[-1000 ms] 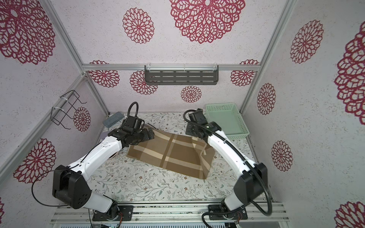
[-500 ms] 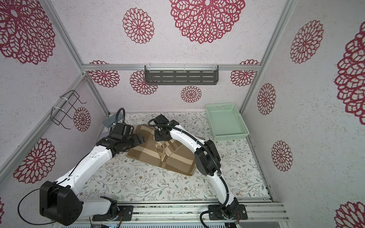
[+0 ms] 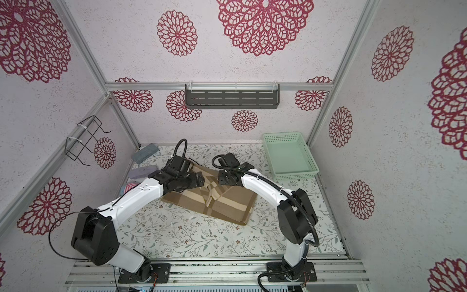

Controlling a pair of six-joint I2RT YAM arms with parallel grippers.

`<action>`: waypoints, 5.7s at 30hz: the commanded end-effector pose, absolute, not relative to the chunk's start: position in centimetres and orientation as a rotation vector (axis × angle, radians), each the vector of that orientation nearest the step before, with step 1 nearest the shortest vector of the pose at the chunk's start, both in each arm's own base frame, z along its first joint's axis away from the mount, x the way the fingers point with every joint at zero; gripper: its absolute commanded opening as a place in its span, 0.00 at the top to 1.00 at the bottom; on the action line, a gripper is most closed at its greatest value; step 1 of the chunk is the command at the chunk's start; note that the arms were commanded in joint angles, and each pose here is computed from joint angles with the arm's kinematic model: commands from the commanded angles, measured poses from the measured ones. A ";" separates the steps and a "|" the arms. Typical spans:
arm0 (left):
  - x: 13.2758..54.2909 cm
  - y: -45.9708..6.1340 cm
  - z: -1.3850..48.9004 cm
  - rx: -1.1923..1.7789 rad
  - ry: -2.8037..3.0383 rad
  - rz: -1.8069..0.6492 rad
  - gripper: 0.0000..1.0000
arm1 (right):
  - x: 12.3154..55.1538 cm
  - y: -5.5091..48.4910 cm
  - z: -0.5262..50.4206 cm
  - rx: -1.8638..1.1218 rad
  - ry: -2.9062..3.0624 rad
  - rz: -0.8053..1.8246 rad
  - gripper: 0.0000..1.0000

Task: Roll up the scarf and place it into the basket
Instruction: Fold the scarf at the center of the board, then move the scarf to the center of the board, then move the scarf to the corner of the board.

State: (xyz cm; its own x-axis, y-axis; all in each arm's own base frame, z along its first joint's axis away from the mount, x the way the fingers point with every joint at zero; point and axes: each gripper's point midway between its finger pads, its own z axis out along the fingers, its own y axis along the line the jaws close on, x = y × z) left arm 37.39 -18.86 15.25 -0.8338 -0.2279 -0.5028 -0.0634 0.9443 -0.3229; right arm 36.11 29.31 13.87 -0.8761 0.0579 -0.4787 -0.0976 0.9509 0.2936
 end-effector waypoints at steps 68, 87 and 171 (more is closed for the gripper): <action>27.8 -14.3 18.7 -0.288 2.613 -0.351 1.00 | 51.8 32.8 27.0 -0.276 2.082 -0.049 1.00; 24.9 -10.1 17.8 -0.485 2.677 -0.265 1.00 | 55.3 39.2 30.3 -0.301 1.854 0.286 1.00; 49.4 2.7 11.3 -0.733 2.521 -0.023 0.06 | 41.6 19.4 11.2 0.291 2.495 0.293 0.30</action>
State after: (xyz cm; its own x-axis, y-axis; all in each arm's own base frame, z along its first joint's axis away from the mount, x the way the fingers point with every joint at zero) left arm 50.44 1.00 11.54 -0.7445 -0.4544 -0.4890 -0.4344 0.8860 -0.1621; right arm 40.75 18.89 10.90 -0.8084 0.2277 -0.5428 0.1118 0.9647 0.2382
